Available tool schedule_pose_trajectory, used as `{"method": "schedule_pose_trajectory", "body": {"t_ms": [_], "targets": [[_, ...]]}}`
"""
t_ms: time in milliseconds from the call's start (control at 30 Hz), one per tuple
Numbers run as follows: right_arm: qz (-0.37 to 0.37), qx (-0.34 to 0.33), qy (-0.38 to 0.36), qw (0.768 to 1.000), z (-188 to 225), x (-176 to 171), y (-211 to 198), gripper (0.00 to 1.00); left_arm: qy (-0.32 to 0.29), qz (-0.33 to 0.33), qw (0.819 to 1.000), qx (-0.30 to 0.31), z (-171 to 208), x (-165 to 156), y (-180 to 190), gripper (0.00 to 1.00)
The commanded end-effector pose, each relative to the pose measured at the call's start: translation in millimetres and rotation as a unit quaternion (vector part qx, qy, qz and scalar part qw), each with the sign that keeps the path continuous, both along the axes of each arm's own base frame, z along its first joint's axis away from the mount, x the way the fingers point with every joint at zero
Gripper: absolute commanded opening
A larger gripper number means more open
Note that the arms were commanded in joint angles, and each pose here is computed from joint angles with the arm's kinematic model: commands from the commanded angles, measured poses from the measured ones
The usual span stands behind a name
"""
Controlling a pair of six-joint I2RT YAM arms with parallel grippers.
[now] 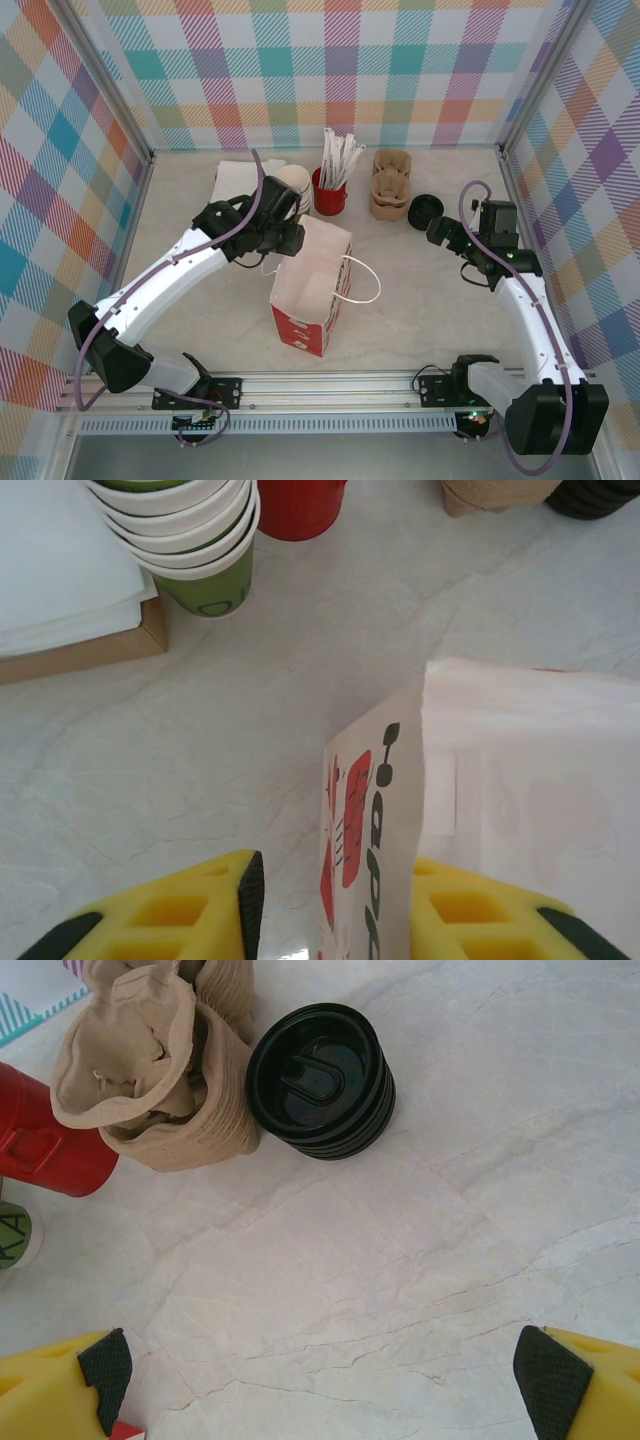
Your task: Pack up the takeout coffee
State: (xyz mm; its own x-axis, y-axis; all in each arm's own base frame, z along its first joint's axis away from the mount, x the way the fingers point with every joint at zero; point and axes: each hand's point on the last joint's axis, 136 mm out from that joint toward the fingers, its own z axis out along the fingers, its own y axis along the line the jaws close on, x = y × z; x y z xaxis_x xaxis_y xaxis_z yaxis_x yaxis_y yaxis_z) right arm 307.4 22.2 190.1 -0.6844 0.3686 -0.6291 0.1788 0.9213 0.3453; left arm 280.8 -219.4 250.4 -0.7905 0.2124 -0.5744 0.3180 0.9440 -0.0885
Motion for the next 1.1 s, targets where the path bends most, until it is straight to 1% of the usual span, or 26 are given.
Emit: {"method": "schedule_pose_trajectory", "body": {"t_ms": [0,333,433,700,933,1067], "targets": [[0.000,0.008,-0.006,1.000,9.6,2.1,0.9,1.00,-0.009,-0.006,1.000,-0.004,2.7,-1.8,-4.9,0.28],[0.000,0.009,-0.004,1.000,8.5,2.0,1.2,1.00,-0.028,-0.001,1.000,-0.005,17.7,-2.4,1.5,0.08],[0.000,0.008,-0.004,1.000,8.5,2.0,0.8,1.00,-0.040,0.015,0.999,0.003,26.2,-0.3,9.5,0.01],[0.002,0.007,-0.005,1.000,11.2,3.9,1.2,1.00,-0.089,0.043,0.995,0.003,66.6,6.0,29.8,0.00],[0.004,0.006,-0.003,1.000,10.1,2.8,1.2,1.00,-0.142,0.077,0.987,0.019,116.7,15.7,73.2,0.00],[0.003,0.005,-0.003,1.000,10.3,3.2,1.1,1.00,-0.185,0.097,0.977,0.040,150.9,19.5,101.7,0.00]]}}
